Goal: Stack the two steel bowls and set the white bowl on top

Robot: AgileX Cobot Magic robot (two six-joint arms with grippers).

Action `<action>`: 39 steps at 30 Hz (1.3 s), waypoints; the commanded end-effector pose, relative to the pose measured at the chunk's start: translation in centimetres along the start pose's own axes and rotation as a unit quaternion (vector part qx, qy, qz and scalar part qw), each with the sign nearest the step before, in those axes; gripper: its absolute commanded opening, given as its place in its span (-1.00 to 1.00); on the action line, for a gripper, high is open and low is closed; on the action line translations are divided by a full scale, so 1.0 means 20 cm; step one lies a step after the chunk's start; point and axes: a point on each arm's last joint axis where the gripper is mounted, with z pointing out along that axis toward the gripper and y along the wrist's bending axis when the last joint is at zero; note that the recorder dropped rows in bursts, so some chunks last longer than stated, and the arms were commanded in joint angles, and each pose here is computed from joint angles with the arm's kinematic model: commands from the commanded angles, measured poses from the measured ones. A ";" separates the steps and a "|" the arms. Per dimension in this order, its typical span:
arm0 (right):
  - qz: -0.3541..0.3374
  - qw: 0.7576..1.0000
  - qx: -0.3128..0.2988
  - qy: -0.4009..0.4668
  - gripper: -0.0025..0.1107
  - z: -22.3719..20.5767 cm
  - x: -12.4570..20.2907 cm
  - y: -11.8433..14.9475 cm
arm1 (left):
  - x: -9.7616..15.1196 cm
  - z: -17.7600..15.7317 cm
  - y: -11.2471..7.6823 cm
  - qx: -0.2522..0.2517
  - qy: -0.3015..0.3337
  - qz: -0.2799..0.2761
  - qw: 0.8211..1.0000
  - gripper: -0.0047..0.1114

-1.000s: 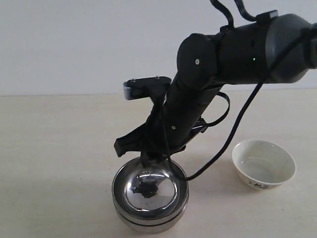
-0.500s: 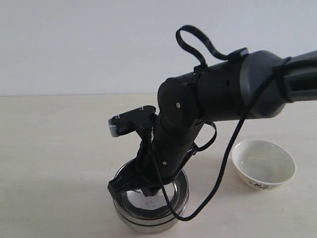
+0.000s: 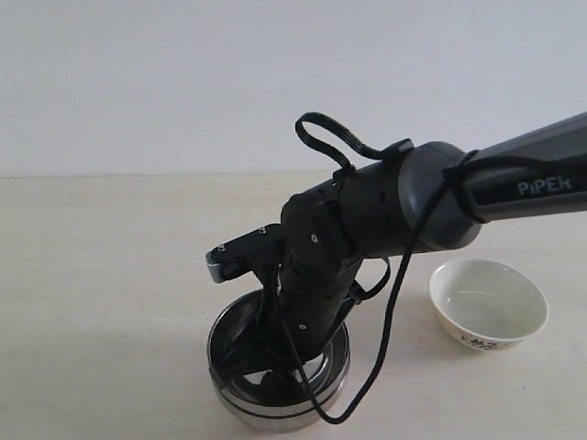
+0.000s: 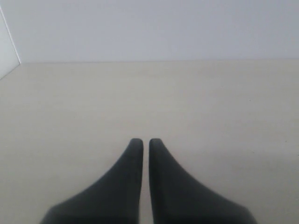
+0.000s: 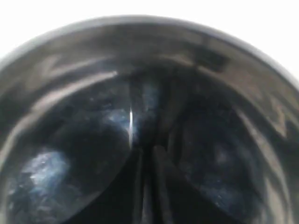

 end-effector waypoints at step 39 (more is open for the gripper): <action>0.055 0.997 0.050 -0.006 -0.96 0.10 -0.02 -0.27 | 0.01 0.00 0.00 0.000 -0.001 -0.004 1.000 -0.85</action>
